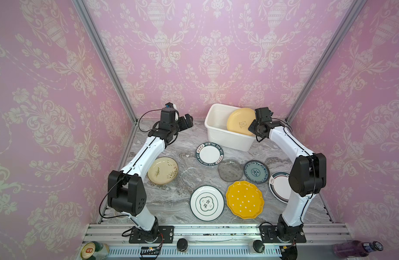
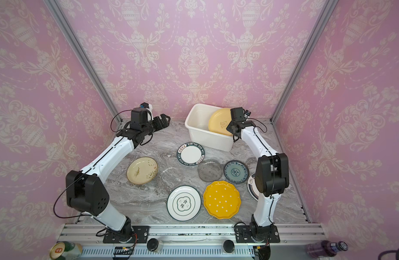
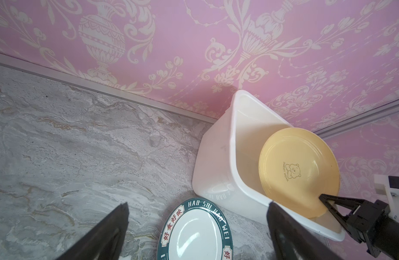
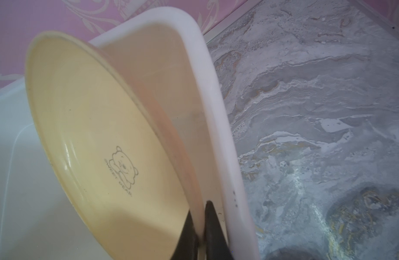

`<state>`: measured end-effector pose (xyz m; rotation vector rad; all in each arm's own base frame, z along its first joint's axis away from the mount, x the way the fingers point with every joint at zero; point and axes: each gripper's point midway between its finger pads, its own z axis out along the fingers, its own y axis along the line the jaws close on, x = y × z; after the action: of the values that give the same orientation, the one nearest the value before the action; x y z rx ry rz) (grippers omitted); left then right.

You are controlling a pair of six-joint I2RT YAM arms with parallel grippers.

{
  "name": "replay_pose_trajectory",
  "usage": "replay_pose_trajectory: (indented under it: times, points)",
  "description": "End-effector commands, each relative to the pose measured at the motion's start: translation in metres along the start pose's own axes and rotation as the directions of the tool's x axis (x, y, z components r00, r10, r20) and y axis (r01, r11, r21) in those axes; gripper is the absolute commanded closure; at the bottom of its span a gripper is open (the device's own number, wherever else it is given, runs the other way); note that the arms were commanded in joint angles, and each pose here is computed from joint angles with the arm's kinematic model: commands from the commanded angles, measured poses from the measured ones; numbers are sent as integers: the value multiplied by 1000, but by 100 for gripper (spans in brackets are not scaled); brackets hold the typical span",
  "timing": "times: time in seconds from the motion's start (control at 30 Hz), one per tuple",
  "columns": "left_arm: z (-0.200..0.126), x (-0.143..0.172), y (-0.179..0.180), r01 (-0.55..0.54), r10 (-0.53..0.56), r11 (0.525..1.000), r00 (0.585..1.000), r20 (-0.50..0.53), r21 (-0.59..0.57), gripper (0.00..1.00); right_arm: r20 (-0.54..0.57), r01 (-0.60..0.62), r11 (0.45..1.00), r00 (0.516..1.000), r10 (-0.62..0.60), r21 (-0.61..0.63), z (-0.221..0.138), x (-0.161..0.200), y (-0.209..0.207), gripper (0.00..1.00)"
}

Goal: Place the plates into the plastic bin on the countertop
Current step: Move the plastic bin to the top-right of the table, then place the plate in the plastic bin.

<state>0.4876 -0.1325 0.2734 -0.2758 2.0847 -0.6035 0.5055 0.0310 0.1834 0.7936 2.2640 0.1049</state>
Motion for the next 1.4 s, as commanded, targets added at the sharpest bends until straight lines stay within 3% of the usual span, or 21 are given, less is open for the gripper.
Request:
replay_pose_trajectory:
  times: [0.0,0.37,0.5,0.7,1.0,1.37]
  points:
    - [-11,-4,1,-26,26,1000,999,22,2,2,12,10,996,1000,-11,90,-12,0,-31,100]
    - [-14,3,8,-15,15,1000,1000,14,-17,2,60,17,975,998,-31,222,-44,-5,-82,100]
    - [-15,5,10,-26,26,999,1000,8,-23,2,54,65,982,996,-76,177,-47,-11,-64,100]
    - [-14,5,9,-32,32,999,999,-2,-27,2,11,256,962,966,-258,95,-46,-11,-7,100]
    - [-13,9,8,-30,29,999,999,-38,-22,3,-87,323,946,943,-320,31,-7,15,22,100]
    - [-13,11,6,-35,34,999,997,-66,-21,2,-221,369,929,908,-356,16,39,56,15,100]
